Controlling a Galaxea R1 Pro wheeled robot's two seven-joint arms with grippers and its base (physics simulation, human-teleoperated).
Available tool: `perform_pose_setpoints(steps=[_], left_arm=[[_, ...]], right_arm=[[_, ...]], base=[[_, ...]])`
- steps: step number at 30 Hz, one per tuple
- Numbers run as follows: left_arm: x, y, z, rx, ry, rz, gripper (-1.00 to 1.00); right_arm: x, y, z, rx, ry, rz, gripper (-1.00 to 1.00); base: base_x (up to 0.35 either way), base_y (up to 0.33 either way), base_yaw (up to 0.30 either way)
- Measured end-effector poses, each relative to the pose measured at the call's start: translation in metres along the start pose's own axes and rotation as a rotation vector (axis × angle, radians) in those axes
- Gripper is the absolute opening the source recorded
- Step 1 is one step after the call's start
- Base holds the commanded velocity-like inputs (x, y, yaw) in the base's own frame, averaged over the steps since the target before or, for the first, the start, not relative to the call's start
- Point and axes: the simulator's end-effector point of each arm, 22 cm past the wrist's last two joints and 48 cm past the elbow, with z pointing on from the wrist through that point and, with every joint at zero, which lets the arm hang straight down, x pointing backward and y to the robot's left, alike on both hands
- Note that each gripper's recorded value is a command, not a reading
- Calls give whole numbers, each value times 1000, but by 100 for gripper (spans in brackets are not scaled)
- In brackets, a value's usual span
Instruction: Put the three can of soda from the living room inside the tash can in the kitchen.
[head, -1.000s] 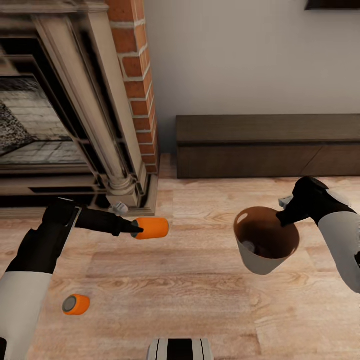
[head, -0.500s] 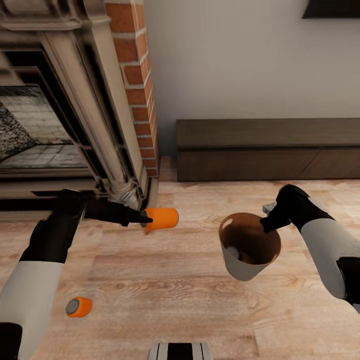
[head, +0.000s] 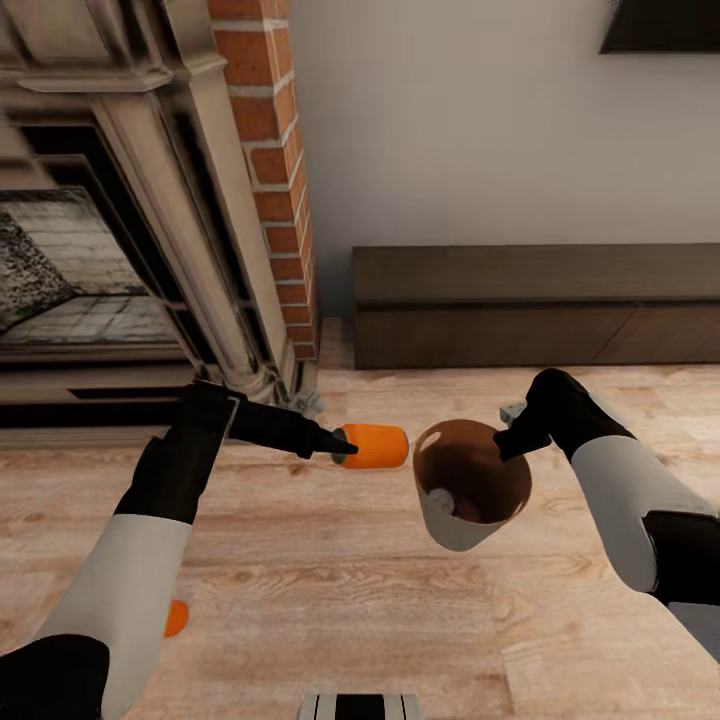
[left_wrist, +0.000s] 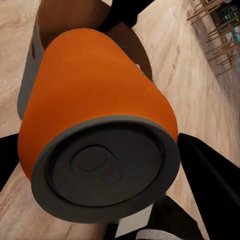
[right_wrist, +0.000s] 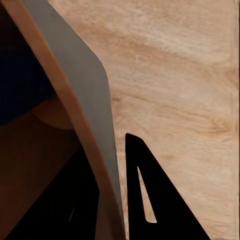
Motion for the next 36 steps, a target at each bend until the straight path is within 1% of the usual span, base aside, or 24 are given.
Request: perform_pose_setpoints(steps=[2, 4, 6, 7, 10, 14, 18, 19, 22, 25, 27, 33, 36], left_arm=[[-15, -11, 3, 9, -7, 23, -100], [-28, -20, 3, 14, -13, 41, -100], [-34, -25, 2, 16, -14, 49, -100], [-37, -27, 2, 17, -14, 50, -100], [-44, -34, 0, 21, -16, 57, -100], [-52, -45, 2, 35, -15, 63, -100], [-54, -54, 5, 43, 4, 67, -100], [-55, -55, 5, 44, 5, 67, -100], [-55, -55, 6, 44, 8, 66, -100], [-54, -55, 6, 43, 11, 64, -100], [-54, -50, 6, 25, 10, 64, -100], [-53, -45, 9, 0, 12, 61, -100], [-48, -35, 15, -25, 24, 36, -100]], right_arm=[[-6, 3, -2, 27, -7, -13, -100], [-12, 14, -5, 12, -19, -1, -100], [-16, 23, -7, -6, -24, 12, -100], [-17, 25, -9, -5, -24, 11, -100], [-21, 29, -13, 22, -22, -22, -100], [-26, 46, -20, -19, -28, -8, -100], [-28, 45, -28, 3, -27, -31, -100], [-29, 46, -30, 0, -27, -30, -100], [-31, 52, -30, -13, -30, -26, -100], [-33, 55, -30, -9, -32, -37, -100], [-34, 57, -31, -11, -36, -39, -100], [-40, 68, -32, -21, -46, -52, -100], [-43, 75, -32, -28, -49, -58, -100]], base=[[0, 0, 0], [0, 0, 0], [0, 0, 0], [0, 0, 0], [0, 0, 0], [0, 0, 0], [0, 0, 0], [0, 0, 0], [0, 0, 0], [0, 0, 0], [0, 0, 0], [0, 0, 0], [0, 0, 0]])
